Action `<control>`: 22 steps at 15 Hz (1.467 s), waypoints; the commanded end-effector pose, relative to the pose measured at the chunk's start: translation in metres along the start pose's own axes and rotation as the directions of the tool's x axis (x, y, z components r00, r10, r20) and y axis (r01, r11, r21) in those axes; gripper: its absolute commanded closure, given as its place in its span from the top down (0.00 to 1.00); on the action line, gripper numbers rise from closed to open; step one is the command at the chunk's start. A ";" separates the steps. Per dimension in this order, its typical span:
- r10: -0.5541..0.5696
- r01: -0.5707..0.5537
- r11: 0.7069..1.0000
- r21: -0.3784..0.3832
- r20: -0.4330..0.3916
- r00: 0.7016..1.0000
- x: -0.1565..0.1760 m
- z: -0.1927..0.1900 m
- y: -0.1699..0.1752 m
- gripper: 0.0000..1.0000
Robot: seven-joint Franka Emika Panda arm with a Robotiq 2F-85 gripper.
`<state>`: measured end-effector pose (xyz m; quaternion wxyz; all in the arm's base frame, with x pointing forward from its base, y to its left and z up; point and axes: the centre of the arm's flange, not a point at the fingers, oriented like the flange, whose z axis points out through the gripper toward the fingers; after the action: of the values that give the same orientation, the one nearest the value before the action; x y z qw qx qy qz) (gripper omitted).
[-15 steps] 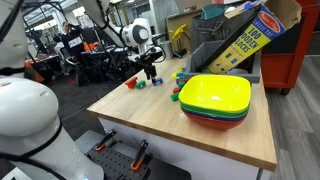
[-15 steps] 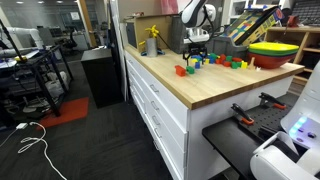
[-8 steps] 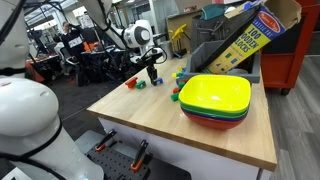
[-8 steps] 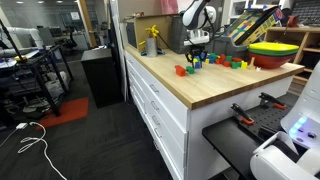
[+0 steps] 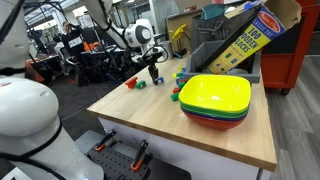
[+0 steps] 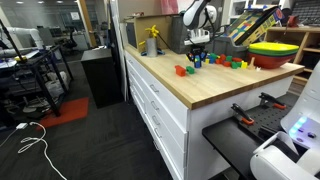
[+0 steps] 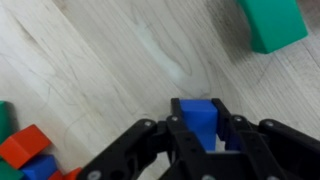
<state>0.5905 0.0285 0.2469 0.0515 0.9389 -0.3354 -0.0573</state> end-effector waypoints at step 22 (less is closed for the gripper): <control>-0.541 0.537 0.840 0.082 0.048 0.840 -0.076 -0.055 0.011 0.08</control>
<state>0.5480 0.0744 0.2984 0.0048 0.9935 -0.0760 -0.0845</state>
